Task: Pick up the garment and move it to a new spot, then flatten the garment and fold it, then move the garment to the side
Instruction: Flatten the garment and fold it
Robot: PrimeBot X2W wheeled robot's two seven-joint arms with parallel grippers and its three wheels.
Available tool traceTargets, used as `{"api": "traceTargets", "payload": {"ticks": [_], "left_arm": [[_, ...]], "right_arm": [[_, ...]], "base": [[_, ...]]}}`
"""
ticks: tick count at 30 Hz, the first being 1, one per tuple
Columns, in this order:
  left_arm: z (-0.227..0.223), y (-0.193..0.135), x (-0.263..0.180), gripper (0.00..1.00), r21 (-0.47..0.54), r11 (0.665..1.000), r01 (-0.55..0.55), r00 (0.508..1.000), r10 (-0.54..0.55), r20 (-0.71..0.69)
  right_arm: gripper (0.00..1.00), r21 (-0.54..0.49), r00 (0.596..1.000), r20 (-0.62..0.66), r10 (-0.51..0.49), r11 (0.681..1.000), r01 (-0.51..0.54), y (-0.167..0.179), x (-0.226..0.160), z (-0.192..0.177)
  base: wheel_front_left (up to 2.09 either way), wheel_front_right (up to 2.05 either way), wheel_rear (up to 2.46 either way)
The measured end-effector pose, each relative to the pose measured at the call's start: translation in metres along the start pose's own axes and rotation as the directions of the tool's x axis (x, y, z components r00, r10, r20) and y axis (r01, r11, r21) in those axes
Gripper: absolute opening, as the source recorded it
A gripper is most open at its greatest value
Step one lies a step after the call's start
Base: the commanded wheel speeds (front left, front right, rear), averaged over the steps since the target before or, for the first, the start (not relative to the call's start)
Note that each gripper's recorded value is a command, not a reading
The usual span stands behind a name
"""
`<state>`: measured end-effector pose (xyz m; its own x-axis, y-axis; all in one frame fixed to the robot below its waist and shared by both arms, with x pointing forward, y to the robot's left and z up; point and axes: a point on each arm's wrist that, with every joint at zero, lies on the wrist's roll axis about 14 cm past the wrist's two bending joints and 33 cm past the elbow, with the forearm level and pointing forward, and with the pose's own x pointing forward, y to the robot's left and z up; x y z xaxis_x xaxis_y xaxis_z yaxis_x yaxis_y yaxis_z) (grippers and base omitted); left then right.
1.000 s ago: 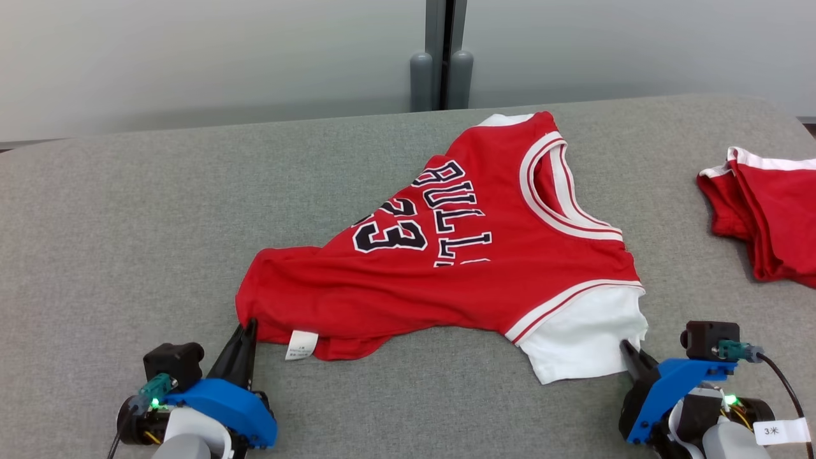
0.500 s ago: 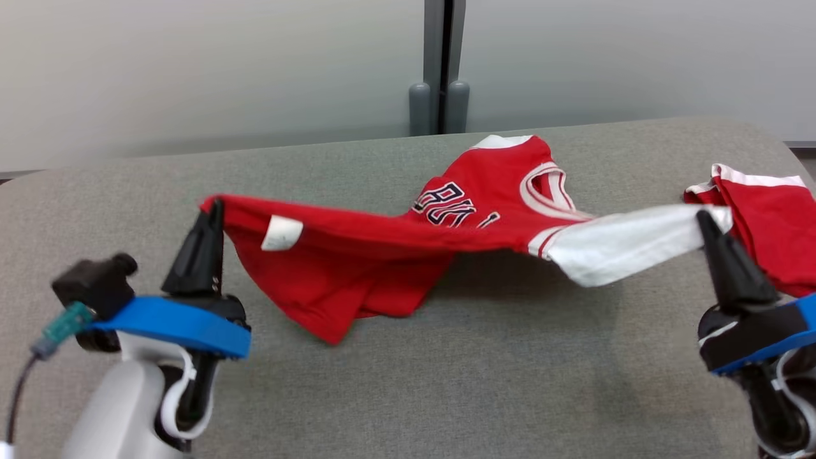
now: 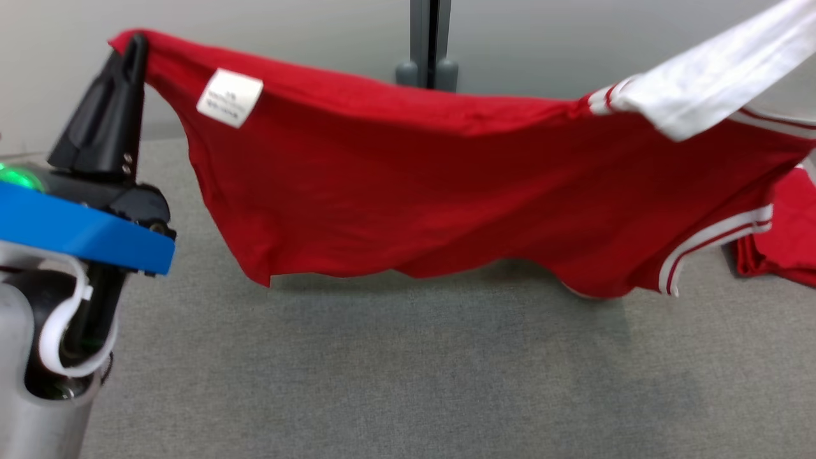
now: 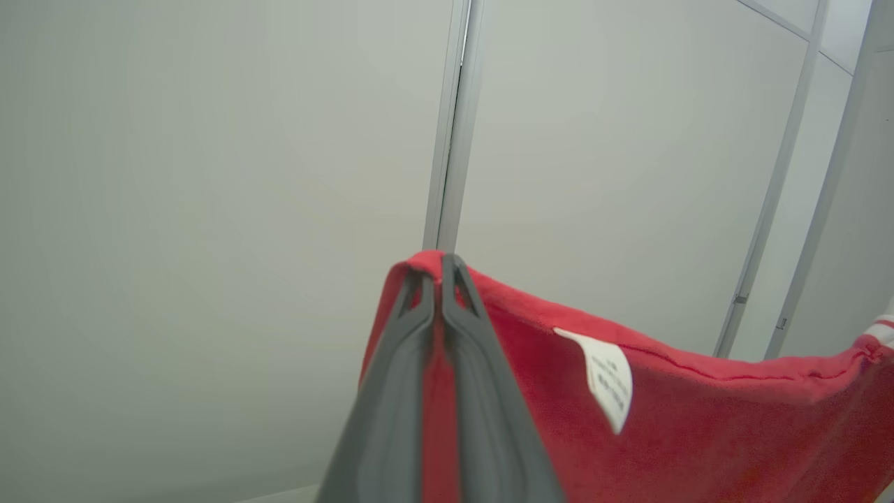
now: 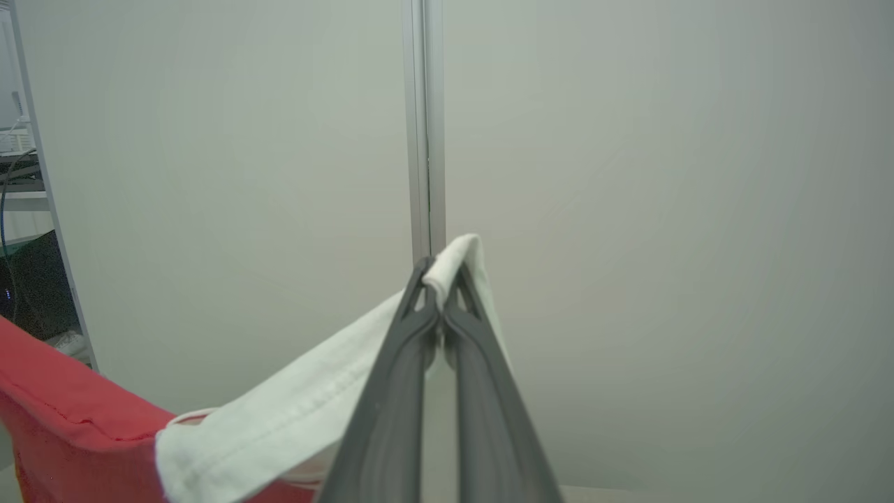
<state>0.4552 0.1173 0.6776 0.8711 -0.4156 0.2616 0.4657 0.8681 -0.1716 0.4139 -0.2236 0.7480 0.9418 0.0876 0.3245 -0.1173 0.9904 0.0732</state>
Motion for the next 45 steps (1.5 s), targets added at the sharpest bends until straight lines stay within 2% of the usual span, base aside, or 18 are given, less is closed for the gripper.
{"api": "traceTargets", "payload": {"ticks": [3,6,9,12,16,20,23,28,30,31,34,37,39,42,45], "left_arm": [[-0.003,0.008,0.011,0.0,0.032,0.999,-0.009,0.999,0.01,-0.033],[-0.029,0.023,0.025,0.0,0.019,0.999,-0.034,0.994,0.036,-0.105],[-0.067,0.048,0.042,0.0,0.118,0.991,-0.056,0.976,0.079,-0.202],[-0.103,0.072,0.062,0.0,0.166,0.982,-0.085,0.956,0.127,-0.264],[-0.124,0.103,0.094,0.0,0.215,0.969,-0.119,0.947,0.176,-0.27],[-0.105,0.118,0.129,0.0,0.259,0.956,-0.138,0.969,0.184,-0.164],[-0.079,0.122,0.147,0.0,0.303,0.942,-0.141,0.983,0.171,-0.073],[-0.019,0.114,0.167,0.0,0.371,0.916,-0.15,0.986,0.109,0.128],[-0.014,0.112,0.17,0.0,0.376,0.915,-0.144,0.983,0.086,0.165],[-0.019,0.111,0.171,0.0,0.38,0.915,-0.133,0.984,0.075,0.162],[-0.051,0.112,0.168,0.0,0.382,0.919,-0.099,0.991,0.057,0.119],[-0.108,0.117,0.155,0.0,0.361,0.93,-0.065,0.998,0.061,0.022],[-0.143,0.118,0.14,0.0,0.334,0.941,-0.056,0.996,0.074,-0.042],[-0.194,0.118,0.106,0.0,0.269,0.961,-0.067,0.981,0.113,-0.16],[-0.227,0.116,0.065,0.0,0.207,0.973,-0.105,0.953,0.158,-0.259]], "right_arm": [[0.0,-0.02,0.999,-0.042,-0.011,1.0,0.01,-0.01,0.019,-0.012],[0.0,-0.011,0.994,-0.106,-0.026,1.0,0.025,-0.021,0.04,-0.041],[0.0,0.013,0.989,-0.141,-0.043,0.999,0.045,-0.033,0.066,-0.07],[0.0,0.027,0.985,-0.168,-0.038,0.999,0.043,-0.035,0.097,-0.101],[0.0,0.006,0.989,-0.143,-0.024,1.0,0.025,-0.033,0.142,-0.123],[0.0,-0.011,1.0,-0.006,-0.003,1.0,0.003,-0.025,0.183,-0.109],[0.0,-0.038,0.991,0.135,0.025,0.999,-0.02,-0.017,0.203,-0.079],[0.0,-0.146,0.917,0.388,0.087,0.989,-0.032,-0.009,0.21,-0.008],[0.0,-0.188,0.893,0.433,0.118,0.981,-0.038,-0.006,0.21,0.003],[0.0,-0.207,0.894,0.429,0.131,0.977,-0.044,-0.006,0.21,-0.001],[0.0,-0.227,0.921,0.357,0.156,0.971,-0.076,-0.008,0.21,-0.039],[0.0,-0.202,0.968,0.199,0.15,0.973,-0.109,-0.017,0.197,-0.109],[0.0,-0.165,0.986,0.085,0.144,0.978,-0.129,-0.019,0.18,-0.155],[0.0,-0.088,0.985,-0.079,0.154,0.983,-0.161,-0.014,0.146,-0.211],[0.0,-0.009,0.955,-0.248,0.163,0.985,-0.171,-0.008,0.103,-0.256]], "base": [[0.0,0.0,0.0],[0.0,0.0,0.0],[0.0,0.0,0.0],[0.0,0.0,0.0],[0.0,0.0,0.0],[0.0,0.0,0.0],[0.0,0.0,0.0],[0.0,0.0,0.0],[0.0,0.0,0.0],[0.0,0.0,0.0],[0.0,0.0,0.0],[0.0,0.0,0.0],[0.0,0.0,0.0],[0.0,0.0,0.0],[0.0,0.0,0.0]]}}
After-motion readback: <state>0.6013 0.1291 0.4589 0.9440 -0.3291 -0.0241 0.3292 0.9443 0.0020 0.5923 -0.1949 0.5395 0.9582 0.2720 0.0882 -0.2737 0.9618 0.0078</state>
